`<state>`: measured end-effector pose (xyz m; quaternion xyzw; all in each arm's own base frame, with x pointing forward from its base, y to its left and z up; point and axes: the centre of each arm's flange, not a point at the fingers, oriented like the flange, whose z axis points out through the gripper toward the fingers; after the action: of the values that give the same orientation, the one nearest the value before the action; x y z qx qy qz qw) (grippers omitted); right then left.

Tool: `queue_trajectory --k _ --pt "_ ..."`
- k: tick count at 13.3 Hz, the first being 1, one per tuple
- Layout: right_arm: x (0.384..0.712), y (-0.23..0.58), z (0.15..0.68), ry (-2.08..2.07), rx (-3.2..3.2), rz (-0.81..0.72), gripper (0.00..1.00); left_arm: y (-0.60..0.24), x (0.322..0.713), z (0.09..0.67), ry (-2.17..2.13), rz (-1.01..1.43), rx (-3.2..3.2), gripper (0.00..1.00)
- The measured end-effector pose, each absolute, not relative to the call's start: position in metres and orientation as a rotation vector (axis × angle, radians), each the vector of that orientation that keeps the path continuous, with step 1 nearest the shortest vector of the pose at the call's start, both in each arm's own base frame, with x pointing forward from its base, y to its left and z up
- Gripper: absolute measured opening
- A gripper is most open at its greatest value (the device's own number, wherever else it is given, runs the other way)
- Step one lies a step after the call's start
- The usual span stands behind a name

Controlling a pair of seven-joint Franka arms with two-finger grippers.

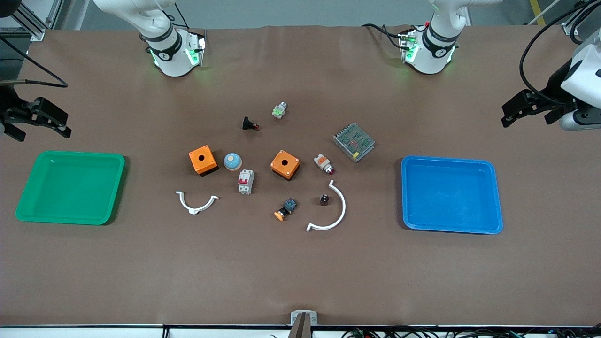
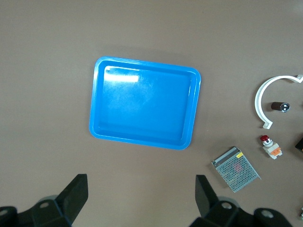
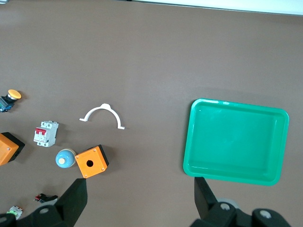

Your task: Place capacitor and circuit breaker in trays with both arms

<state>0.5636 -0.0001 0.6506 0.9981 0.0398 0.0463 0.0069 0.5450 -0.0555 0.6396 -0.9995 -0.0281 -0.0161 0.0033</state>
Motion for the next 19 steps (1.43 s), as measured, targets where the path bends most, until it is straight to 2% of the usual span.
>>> queue_trajectory --k 5,9,15,19 --pt "0.564 -0.002 0.649 0.117 3.122 0.141 1.00 -0.060 0.546 0.637 -0.074 -0.043 -3.134 1.00" --pt "0.564 0.003 0.649 0.129 3.123 0.141 1.00 -0.063 0.564 0.626 -0.066 -0.029 -3.139 1.00" --pt "0.565 0.002 0.650 0.125 3.124 0.144 1.00 -0.147 0.617 0.524 0.128 0.017 -3.158 1.00" --pt "0.565 0.002 0.651 0.125 3.124 0.148 1.00 -0.208 0.630 0.463 0.093 0.041 -3.168 1.00"
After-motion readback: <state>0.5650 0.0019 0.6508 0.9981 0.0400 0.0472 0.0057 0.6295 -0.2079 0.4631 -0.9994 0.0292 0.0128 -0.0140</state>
